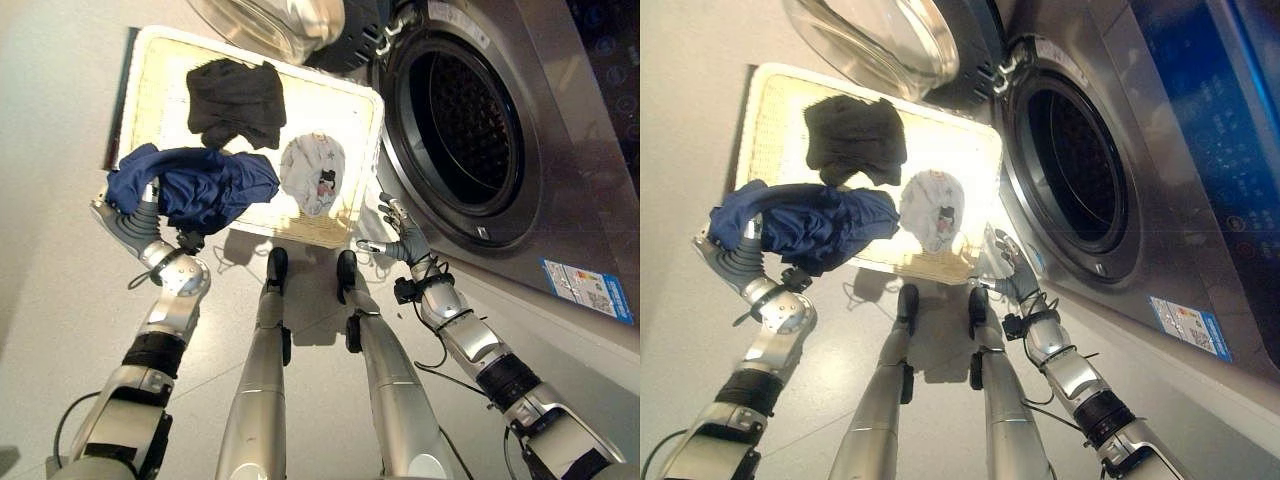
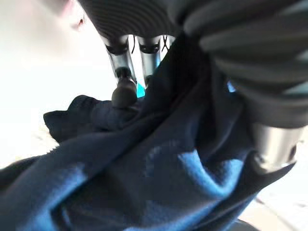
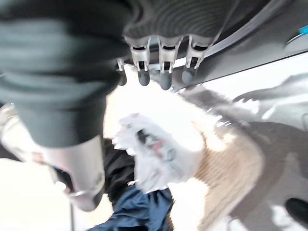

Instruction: Put the clothes into the washing machine.

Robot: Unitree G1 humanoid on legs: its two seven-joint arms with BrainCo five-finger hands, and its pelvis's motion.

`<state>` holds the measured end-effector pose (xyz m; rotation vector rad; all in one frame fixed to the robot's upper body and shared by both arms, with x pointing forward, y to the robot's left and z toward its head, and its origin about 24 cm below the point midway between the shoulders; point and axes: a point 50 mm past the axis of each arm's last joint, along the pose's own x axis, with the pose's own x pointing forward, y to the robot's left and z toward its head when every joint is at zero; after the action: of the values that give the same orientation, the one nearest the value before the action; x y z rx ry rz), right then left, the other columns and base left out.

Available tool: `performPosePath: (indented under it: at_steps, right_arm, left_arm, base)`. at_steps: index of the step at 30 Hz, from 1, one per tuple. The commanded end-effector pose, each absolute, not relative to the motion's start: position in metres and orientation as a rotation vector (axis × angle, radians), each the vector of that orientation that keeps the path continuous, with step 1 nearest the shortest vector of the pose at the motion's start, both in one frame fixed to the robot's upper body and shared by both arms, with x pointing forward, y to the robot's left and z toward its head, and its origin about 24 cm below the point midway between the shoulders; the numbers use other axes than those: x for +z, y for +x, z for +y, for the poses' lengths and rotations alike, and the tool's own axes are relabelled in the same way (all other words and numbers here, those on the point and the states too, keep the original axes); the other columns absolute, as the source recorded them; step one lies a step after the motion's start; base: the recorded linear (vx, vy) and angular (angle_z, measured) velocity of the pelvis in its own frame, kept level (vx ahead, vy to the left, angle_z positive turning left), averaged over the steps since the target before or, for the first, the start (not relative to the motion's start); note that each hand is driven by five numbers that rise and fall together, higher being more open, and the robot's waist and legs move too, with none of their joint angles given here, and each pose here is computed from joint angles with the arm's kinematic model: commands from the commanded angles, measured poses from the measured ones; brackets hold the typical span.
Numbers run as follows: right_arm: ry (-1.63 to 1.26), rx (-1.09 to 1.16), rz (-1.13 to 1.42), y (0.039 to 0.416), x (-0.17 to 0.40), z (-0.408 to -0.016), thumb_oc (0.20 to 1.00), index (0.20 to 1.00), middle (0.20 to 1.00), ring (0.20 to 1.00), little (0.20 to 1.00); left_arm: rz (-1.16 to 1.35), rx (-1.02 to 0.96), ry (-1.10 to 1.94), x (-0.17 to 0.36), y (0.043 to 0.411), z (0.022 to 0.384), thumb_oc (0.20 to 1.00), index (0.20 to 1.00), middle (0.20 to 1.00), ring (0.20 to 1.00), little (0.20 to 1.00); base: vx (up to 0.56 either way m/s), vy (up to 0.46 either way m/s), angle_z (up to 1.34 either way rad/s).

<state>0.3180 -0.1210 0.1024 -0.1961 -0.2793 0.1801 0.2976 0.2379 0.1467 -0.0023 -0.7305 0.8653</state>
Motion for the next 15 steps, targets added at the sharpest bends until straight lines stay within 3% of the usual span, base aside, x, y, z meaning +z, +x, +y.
performPosePath:
  at_steps: [1,3,8,13,14,15]
  right_arm:
    - [-0.132,0.291,-0.387,0.302,0.122,-0.118,1.000,1.000,1.000,1.000,1.000]
    - [-0.128,0.340,-0.393,0.302,0.128,-0.115,1.000,1.000,1.000,1.000,1.000]
    - [-0.208,0.504,-0.403,0.307,0.146,-0.101,1.000,1.000,1.000,1.000,1.000]
    - [-0.240,0.528,-0.401,0.308,0.149,-0.100,1.000,1.000,1.000,1.000,1.000]
    - [-0.374,0.641,-0.391,0.313,0.158,-0.095,1.000,1.000,1.000,1.000,1.000]
    - [-0.423,0.652,-0.408,0.314,0.162,-0.093,1.000,1.000,1.000,1.000,1.000]
  left_arm:
    - [-0.920,0.486,-0.010,0.177,0.294,0.203,0.200,0.200,0.200,0.200,0.200]
    - [-0.921,0.366,0.005,0.181,0.294,0.193,0.200,0.200,0.200,0.200,0.200]
    - [-0.763,-0.183,0.043,0.171,0.303,0.155,0.200,0.200,0.200,0.200,0.200]
    - [-0.716,-0.295,0.050,0.167,0.304,0.147,0.200,0.200,0.200,0.200,0.200]
    - [-0.609,-0.606,0.018,0.165,0.307,0.125,0.200,0.200,0.200,0.200,0.200]
    - [-0.588,-0.677,0.003,0.165,0.308,0.120,0.200,0.200,0.200,0.200,0.200]
  base:
    - [-0.01,-0.024,0.05]
    - [-0.02,0.000,0.05]
    - [0.00,0.025,-0.01]
    - [0.00,0.014,0.00]
    - [0.02,0.071,-0.01]
    - [0.00,0.056,-0.01]
